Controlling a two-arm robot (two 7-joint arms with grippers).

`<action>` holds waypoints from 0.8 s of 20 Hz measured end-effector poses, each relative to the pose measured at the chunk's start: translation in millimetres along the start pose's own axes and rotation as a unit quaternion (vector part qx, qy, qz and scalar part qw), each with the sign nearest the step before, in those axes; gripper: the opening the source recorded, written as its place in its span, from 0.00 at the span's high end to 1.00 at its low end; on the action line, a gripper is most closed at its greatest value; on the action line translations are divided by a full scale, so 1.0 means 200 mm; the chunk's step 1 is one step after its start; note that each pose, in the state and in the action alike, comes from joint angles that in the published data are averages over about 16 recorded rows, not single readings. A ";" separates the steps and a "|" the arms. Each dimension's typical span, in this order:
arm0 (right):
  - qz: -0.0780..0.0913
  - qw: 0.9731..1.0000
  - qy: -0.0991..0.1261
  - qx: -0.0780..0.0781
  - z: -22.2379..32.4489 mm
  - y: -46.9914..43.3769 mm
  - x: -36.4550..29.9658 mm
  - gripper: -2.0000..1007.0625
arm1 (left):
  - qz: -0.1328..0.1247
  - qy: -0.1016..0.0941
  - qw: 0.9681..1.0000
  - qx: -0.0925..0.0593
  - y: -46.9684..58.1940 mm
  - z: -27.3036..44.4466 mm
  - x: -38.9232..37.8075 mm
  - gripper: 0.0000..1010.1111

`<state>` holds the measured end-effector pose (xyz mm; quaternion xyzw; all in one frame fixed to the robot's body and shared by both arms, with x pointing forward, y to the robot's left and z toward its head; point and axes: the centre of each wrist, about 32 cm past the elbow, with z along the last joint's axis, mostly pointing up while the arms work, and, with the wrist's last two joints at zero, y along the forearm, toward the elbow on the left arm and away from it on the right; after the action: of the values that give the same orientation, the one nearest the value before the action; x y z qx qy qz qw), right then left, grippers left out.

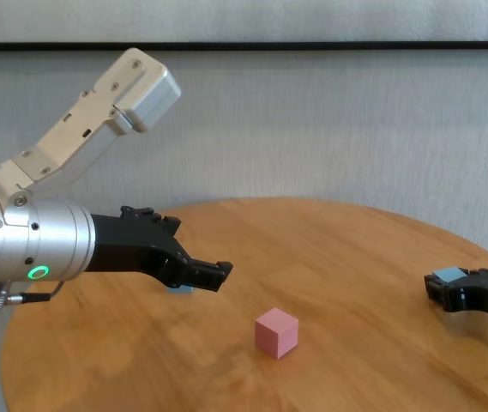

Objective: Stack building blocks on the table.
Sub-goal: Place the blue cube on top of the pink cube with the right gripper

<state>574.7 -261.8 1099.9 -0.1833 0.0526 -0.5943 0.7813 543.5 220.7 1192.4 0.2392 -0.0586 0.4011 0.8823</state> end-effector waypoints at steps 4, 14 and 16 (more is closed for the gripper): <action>0.010 1.000 -0.001 0.006 0.017 -0.020 -0.005 0.60 | 0.000 0.000 1.000 0.000 0.00 0.000 0.000 0.01; 0.096 0.993 -0.008 0.065 0.114 -0.205 -0.058 0.64 | 0.000 0.000 1.000 0.000 0.00 0.000 0.000 0.01; 0.121 0.990 -0.012 0.077 0.132 -0.255 -0.081 0.64 | 0.000 0.000 1.000 0.000 0.00 0.000 0.000 0.01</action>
<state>531.5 -252.0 1140.0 -0.1223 0.0192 -0.4954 0.8598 543.5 220.7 1192.4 0.2392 -0.0586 0.4011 0.8823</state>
